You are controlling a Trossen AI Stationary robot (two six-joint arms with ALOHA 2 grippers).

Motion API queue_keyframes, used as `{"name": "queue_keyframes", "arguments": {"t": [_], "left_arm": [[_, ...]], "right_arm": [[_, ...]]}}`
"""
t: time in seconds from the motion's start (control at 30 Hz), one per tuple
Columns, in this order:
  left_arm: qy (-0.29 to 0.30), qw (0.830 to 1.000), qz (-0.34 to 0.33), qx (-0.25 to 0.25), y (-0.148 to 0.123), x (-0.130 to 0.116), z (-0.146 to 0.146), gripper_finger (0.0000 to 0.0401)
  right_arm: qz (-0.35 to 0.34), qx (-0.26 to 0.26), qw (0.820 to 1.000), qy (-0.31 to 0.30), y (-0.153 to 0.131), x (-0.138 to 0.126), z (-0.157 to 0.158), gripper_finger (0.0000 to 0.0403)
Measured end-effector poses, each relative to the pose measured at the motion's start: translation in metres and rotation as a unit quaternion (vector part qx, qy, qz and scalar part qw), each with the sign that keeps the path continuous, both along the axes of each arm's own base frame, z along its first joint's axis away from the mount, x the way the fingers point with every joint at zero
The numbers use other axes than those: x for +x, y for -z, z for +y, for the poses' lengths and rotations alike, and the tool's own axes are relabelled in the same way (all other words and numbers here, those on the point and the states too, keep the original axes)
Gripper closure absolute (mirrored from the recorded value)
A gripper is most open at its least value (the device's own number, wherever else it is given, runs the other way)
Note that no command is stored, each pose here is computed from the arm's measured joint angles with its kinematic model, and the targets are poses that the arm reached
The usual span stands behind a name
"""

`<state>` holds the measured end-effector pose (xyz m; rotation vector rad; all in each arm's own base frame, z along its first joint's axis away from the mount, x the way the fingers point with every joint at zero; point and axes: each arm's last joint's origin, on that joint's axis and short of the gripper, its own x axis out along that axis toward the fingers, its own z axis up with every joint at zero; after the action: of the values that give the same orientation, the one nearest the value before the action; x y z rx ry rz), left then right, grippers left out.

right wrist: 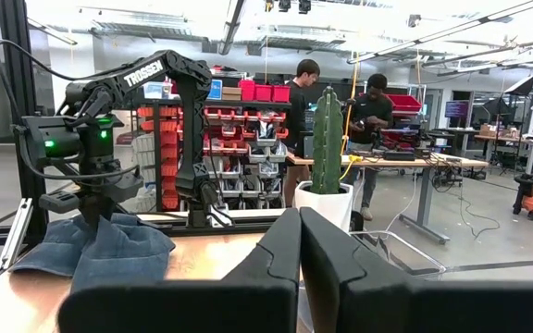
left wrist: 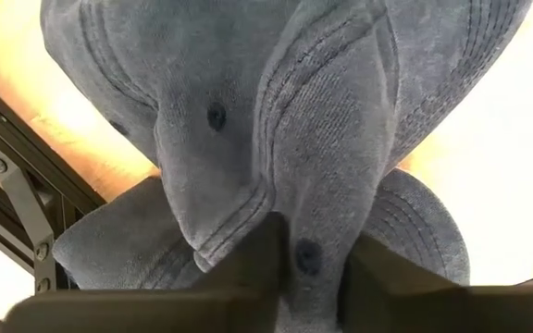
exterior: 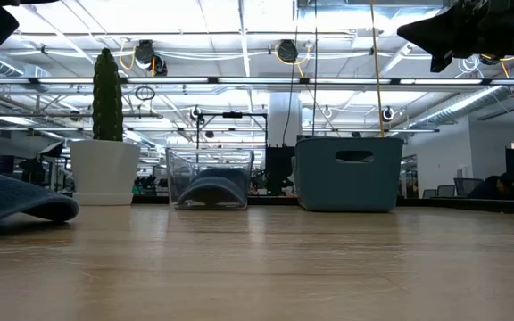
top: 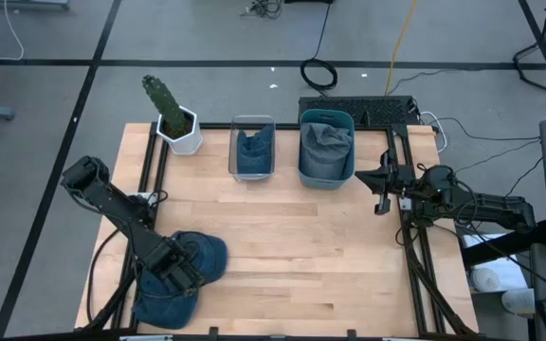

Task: Pick & Place hat
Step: Put the top blue cap into the transparent bin

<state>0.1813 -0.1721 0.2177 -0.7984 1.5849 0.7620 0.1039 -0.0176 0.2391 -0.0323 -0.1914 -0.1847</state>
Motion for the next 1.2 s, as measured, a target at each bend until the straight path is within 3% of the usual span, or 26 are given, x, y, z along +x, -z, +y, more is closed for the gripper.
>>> {"name": "queue_keyframes", "arguments": {"t": [0.27, 0.5, 0.73, 0.87, 1.03, 1.2], "left_arm": [[0.012, 1.000, -0.009, 0.007, 0.0001, 0.0004, 0.0005, 0.0392], [0.012, 1.000, -0.009, 0.007, 0.0001, 0.0004, 0.0005, 0.0365], [0.013, 1.000, -0.014, 0.013, 0.0001, 0.0008, 0.0008, 0.0393], [0.025, 0.999, -0.030, 0.029, 0.0003, 0.0016, 0.0017, 0.0375], [0.101, 0.993, -0.047, 0.038, 0.0003, 0.0025, 0.0027, 0.0347], [0.234, 0.969, -0.064, 0.048, 0.0003, 0.0035, 0.0037, 0.0386]], "right_arm": [[0.000, 0.000, 1.000, 0.000, 0.0000, 0.0001, 0.0000, 0.0403], [0.000, 0.000, 1.000, 0.000, 0.0000, 0.0000, 0.0000, 0.0403], [0.000, 0.000, 1.000, 0.000, 0.0000, 0.0000, 0.0000, 0.0403], [0.000, 0.000, 1.000, 0.000, 0.0000, 0.0000, 0.0000, 0.0403], [0.000, 0.000, 1.000, 0.000, 0.0000, 0.0000, 0.0000, 0.0403], [0.000, 0.000, 1.000, 0.000, 0.0000, 0.0000, 0.0000, 0.0403]]}}
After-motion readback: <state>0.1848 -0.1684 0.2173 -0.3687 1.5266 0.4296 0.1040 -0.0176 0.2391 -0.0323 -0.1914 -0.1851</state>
